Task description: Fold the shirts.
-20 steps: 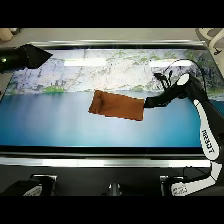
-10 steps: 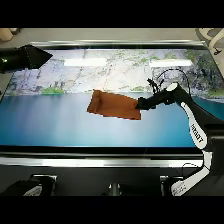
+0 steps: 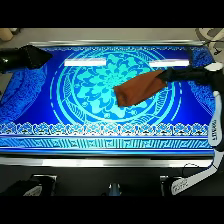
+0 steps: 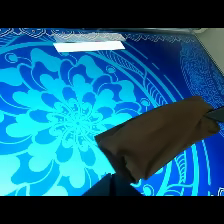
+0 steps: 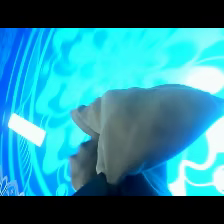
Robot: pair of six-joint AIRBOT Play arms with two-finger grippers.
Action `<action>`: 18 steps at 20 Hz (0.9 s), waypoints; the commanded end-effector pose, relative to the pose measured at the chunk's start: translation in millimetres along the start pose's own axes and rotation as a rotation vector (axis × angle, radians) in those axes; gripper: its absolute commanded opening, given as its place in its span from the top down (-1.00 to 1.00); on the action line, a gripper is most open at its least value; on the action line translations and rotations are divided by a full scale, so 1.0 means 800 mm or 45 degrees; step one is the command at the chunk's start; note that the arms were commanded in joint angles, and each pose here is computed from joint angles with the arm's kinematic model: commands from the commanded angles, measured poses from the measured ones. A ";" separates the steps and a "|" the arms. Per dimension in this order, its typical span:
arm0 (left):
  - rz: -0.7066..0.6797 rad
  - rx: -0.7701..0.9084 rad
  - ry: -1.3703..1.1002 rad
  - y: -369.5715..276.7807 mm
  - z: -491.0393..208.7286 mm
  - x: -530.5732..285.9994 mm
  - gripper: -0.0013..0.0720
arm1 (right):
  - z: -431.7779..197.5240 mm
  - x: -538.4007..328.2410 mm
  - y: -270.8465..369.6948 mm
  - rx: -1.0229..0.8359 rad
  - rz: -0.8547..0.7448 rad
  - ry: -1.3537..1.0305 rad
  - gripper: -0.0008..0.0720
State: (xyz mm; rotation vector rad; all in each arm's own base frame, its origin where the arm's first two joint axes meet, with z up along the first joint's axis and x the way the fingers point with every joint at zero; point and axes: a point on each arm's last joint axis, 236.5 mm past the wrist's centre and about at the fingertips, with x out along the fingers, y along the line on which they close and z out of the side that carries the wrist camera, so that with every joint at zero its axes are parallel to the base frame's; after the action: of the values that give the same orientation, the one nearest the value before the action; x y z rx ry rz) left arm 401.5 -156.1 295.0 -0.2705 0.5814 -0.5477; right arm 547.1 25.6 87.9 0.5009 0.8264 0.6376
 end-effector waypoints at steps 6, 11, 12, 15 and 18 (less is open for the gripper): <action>0.001 0.000 0.003 0.001 -0.001 0.001 0.90 | -0.037 -0.282 -0.167 0.299 -0.437 -0.139 0.92; 0.002 -0.006 0.016 0.003 -0.003 0.006 0.89 | -0.171 -0.393 -0.227 0.541 -0.747 0.153 0.93; 0.001 -0.006 0.018 0.003 -0.004 0.005 0.90 | -0.202 -0.406 -0.233 0.591 -0.811 0.263 0.93; -0.001 -0.006 0.038 0.002 -0.008 0.005 0.90 | -0.264 -0.436 -0.246 0.697 -0.979 0.486 0.93; -0.004 -0.006 0.055 0.002 -0.012 0.005 0.89 | -0.294 -0.427 -0.244 0.789 -0.985 0.535 0.93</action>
State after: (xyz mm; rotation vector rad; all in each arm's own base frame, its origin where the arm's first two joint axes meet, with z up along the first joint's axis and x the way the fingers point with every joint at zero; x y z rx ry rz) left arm 401.3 -157.3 286.5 -0.2673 0.6130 -0.5519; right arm 284.8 -305.7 18.6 0.5420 1.3924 -0.1731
